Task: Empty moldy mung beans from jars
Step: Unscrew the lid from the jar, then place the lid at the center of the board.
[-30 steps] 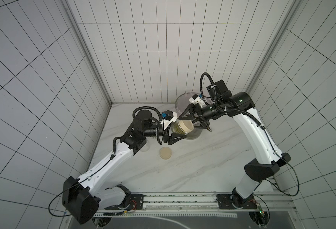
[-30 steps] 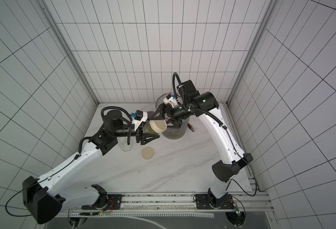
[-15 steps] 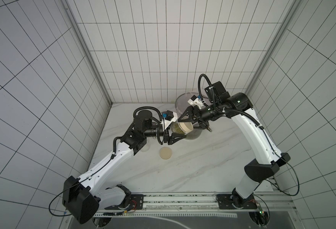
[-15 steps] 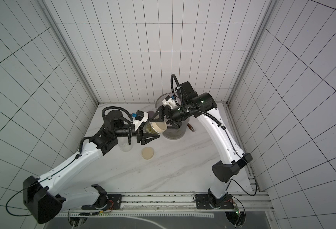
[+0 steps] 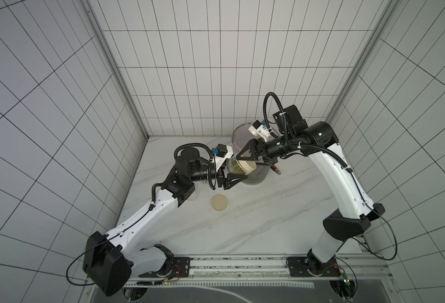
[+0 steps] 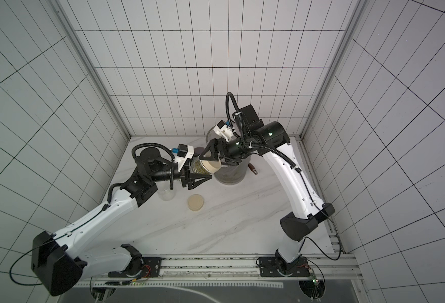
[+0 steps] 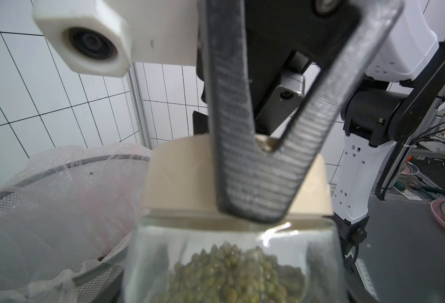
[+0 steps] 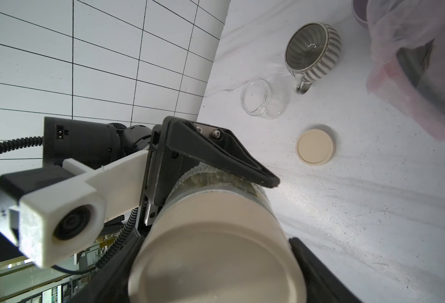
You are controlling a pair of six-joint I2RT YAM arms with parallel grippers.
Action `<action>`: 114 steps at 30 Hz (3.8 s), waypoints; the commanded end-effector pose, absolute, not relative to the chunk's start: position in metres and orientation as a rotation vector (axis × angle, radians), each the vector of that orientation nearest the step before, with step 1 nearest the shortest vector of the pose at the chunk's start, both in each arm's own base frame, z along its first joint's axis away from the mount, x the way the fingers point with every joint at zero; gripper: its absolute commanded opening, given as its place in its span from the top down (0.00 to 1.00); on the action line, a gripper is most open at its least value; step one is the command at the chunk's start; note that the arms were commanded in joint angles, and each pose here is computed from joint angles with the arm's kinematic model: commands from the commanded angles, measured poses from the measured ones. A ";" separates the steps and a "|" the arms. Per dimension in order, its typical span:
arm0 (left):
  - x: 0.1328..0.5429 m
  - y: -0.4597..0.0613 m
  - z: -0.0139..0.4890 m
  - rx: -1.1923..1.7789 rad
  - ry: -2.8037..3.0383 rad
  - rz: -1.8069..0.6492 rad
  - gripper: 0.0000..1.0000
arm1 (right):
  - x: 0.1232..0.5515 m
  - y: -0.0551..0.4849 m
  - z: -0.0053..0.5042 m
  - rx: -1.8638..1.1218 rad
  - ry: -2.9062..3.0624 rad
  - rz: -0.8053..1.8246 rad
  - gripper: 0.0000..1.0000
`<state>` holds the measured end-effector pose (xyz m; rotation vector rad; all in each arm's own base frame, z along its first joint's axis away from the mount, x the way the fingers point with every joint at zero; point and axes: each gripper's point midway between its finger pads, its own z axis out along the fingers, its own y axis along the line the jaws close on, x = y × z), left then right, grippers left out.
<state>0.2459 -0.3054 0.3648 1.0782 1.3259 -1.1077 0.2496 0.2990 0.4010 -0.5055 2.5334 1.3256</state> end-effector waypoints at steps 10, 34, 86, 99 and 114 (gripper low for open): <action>0.239 -0.309 0.388 1.020 1.287 -1.280 0.76 | 0.259 0.298 0.448 -0.850 2.111 1.133 0.34; 0.236 -0.303 0.410 0.995 1.248 -1.392 0.76 | 0.234 0.300 0.516 -0.981 1.558 1.136 0.45; 0.237 -0.297 0.433 0.977 1.179 -1.380 0.76 | 0.329 0.184 0.476 -0.317 1.836 1.166 0.41; 0.252 -0.296 0.434 0.952 1.196 -1.368 0.76 | 0.343 0.072 0.213 0.354 2.487 0.623 0.41; 0.260 -0.291 0.428 0.938 1.230 -1.347 0.76 | 0.317 0.064 0.105 0.375 2.782 0.439 0.00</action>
